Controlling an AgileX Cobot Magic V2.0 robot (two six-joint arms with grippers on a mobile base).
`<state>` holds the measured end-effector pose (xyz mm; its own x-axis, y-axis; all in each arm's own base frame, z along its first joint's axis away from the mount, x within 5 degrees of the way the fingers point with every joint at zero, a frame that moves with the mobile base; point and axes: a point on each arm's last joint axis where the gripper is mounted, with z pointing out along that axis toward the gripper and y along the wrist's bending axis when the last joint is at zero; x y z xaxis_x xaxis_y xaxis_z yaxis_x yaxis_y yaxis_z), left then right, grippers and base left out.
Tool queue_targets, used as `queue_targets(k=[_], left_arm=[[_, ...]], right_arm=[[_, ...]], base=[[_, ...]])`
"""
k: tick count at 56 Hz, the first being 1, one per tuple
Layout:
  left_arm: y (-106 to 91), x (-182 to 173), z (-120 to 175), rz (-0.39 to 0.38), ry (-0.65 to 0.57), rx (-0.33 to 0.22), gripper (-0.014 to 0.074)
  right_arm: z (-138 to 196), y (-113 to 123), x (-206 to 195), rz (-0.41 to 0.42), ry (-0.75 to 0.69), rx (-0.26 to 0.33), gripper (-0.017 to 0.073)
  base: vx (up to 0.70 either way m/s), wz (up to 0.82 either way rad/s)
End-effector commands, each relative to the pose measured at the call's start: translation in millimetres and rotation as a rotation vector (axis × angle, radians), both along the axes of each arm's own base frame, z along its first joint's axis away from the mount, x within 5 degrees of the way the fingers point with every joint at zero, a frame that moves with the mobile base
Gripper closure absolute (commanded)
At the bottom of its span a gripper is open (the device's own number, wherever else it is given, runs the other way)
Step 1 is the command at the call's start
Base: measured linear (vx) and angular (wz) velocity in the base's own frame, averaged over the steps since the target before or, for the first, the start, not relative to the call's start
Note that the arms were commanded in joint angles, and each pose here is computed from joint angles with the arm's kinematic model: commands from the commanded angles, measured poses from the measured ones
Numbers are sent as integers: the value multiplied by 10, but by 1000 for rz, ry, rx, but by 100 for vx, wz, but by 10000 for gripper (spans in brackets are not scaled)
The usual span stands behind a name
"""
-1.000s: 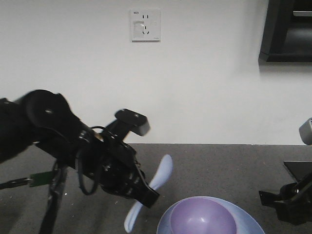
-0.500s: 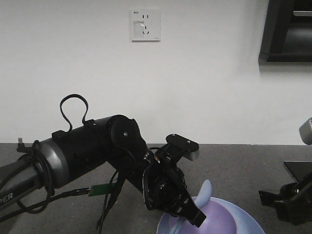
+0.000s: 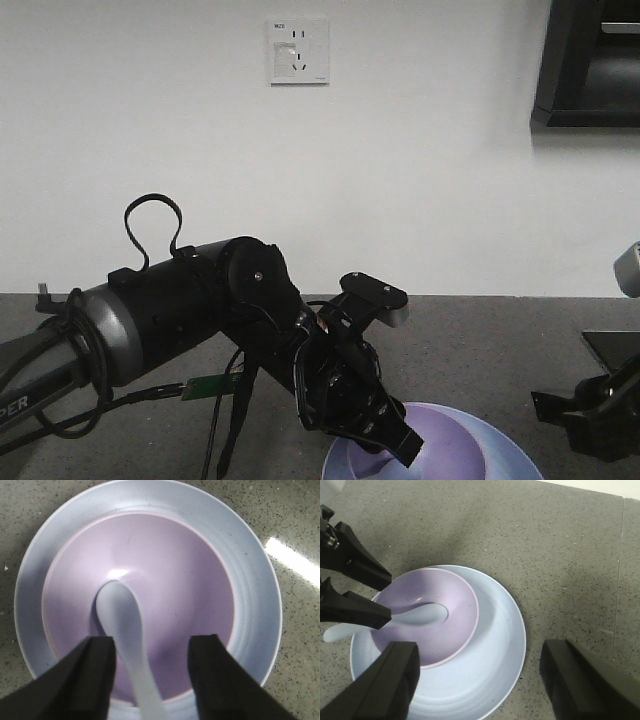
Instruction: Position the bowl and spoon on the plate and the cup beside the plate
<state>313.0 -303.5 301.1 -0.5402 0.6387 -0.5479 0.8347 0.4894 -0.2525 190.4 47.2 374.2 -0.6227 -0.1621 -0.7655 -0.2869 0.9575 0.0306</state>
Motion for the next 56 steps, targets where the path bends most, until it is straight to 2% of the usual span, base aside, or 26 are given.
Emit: queue_targets(k=[1,8,15,24,27,29,34,42,49,56], left_arm=[[30,-85,404,18,-78,-102,57],[121,-127,510,13,-127,-59,49],[343,-216,724,55,-204,45,49],[792,-333,1068,242,-338,240,49],[976,-364,1179,313,-400,333,49],[1095,-382,1249,367,-432,374,49],[1392,-430,1417,490,-488,388,49],[1882,-486,1491,618,-488,416,49],[2308,-511,1393,734,-438,474,49],[2532,-501,1148,785,-352,540,49]], right_arm=[[168,-7,1,-6,-107,18,13],[168,-7,1,-6,-107,18,13],[168,-7,1,-6,-107,18,13],[167,-11,1,-7,-108,12,13],[167,-12,2,-7,-109,11,13],[168,-12,2,-7,-110,11,13],[170,-11,3,-7,-112,11,13],[170,-11,3,-7,-112,11,13],[170,-11,3,-7,-112,11,13],[175,-11,6,-11,-116,18,13]], base=[[0,0],[0,0],[0,0],[0,0],[0,0],[0,0],[0,0],[0,0],[0,0],[0,0]])
